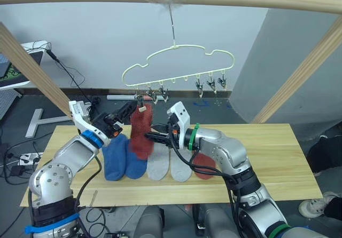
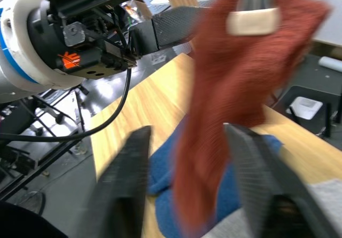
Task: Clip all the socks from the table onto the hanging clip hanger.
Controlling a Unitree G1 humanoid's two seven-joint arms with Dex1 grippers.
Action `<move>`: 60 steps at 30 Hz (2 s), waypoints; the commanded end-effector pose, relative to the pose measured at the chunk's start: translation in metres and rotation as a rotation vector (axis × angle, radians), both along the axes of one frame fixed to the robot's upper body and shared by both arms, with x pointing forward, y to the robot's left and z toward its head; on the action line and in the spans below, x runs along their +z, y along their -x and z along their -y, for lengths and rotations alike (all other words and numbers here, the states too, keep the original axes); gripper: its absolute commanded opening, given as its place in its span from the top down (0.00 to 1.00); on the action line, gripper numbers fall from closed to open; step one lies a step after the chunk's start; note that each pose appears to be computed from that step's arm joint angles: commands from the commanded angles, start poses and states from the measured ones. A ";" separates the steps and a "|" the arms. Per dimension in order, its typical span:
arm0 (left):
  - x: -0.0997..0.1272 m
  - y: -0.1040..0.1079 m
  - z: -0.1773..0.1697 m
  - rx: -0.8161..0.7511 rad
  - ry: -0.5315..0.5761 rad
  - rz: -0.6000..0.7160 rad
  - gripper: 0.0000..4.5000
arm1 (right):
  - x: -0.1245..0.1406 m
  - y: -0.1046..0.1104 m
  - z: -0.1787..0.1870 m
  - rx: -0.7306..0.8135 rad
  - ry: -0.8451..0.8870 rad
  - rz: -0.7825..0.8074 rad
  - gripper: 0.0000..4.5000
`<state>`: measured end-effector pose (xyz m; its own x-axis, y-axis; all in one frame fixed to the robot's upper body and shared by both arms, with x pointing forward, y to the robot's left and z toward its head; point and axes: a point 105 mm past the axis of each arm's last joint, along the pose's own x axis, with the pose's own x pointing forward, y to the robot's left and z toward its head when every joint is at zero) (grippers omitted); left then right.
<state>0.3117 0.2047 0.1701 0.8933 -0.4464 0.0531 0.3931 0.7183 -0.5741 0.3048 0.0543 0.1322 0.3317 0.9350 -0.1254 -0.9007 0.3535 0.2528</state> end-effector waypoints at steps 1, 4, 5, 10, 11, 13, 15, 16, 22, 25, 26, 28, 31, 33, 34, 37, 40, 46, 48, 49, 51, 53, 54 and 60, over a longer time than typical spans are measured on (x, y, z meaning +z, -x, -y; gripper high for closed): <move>0.011 0.007 0.008 -0.040 -0.037 0.053 0.00 | 0.009 0.001 0.000 0.011 -0.024 0.029 0.17; 0.010 0.009 0.011 -0.049 -0.071 0.057 0.00 | 0.008 0.000 0.003 0.005 -0.018 0.031 0.01; 0.010 0.009 0.012 -0.053 -0.079 0.058 0.00 | 0.007 -0.001 0.004 0.003 -0.014 0.032 0.01; 0.000 0.019 0.039 -0.097 -0.384 0.127 0.00 | -0.006 -0.012 0.042 -0.095 0.069 0.087 0.01; 0.000 0.016 0.042 -0.078 -0.416 0.153 0.00 | -0.003 -0.012 0.050 -0.099 0.071 0.117 0.01; 0.003 0.009 0.051 -0.052 -0.471 0.220 0.04 | 0.009 -0.011 0.063 -0.106 0.032 0.150 0.00; 0.007 0.006 0.060 -0.042 -0.503 0.278 0.14 | 0.021 -0.008 0.072 -0.111 -0.019 0.156 0.00; 0.009 0.004 0.065 -0.029 -0.508 0.311 0.21 | 0.027 -0.007 0.077 -0.109 -0.024 0.193 0.00; 0.004 -0.008 0.081 0.041 -0.584 0.383 0.54 | 0.048 0.009 0.098 -0.055 -0.028 0.295 0.00; -0.001 -0.016 0.081 0.092 -0.578 0.388 0.54 | 0.055 0.010 0.100 -0.056 -0.038 0.315 0.00; -0.004 -0.018 0.081 0.101 -0.592 0.392 0.54 | 0.058 0.010 0.099 -0.056 -0.046 0.320 0.00; -0.007 -0.025 0.083 0.120 -0.605 0.398 0.54 | 0.066 0.010 0.098 -0.059 -0.061 0.338 0.00; -0.006 -0.038 0.073 0.213 -0.621 0.400 0.54 | 0.079 0.013 0.095 -0.052 -0.105 0.361 0.00; -0.007 -0.043 0.072 0.227 -0.630 0.406 0.54 | 0.085 0.014 0.094 -0.046 -0.114 0.372 0.00; -0.008 -0.045 0.072 0.224 -0.632 0.409 0.54 | 0.085 0.014 0.093 -0.045 -0.112 0.376 0.00; -0.011 -0.050 0.074 0.224 -0.623 0.413 0.54 | 0.087 0.013 0.093 -0.047 -0.104 0.388 0.00; -0.012 -0.058 0.073 0.257 -0.615 0.411 0.54 | 0.091 0.012 0.092 -0.049 -0.110 0.403 0.00; -0.008 -0.069 0.073 0.298 -0.608 0.424 0.54 | 0.096 0.012 0.093 -0.058 -0.111 0.416 0.00; -0.006 -0.072 0.073 0.309 -0.607 0.433 0.54 | 0.097 0.012 0.094 -0.060 -0.111 0.418 0.00; -0.005 -0.073 0.073 0.316 -0.608 0.436 0.54 | 0.098 0.011 0.094 -0.061 -0.112 0.417 0.00; -0.002 -0.077 0.071 0.344 -0.611 0.445 0.54 | 0.098 0.010 0.095 -0.066 -0.105 0.420 0.00; 0.000 -0.079 0.071 0.353 -0.609 0.449 0.54 | 0.098 0.010 0.095 -0.070 -0.100 0.424 0.00; 0.000 -0.079 0.071 0.353 -0.608 0.450 0.54 | 0.098 0.010 0.095 -0.071 -0.100 0.425 0.00; 0.007 -0.086 0.075 0.356 -0.592 0.472 0.54 | 0.101 0.008 0.098 -0.076 -0.101 0.423 0.00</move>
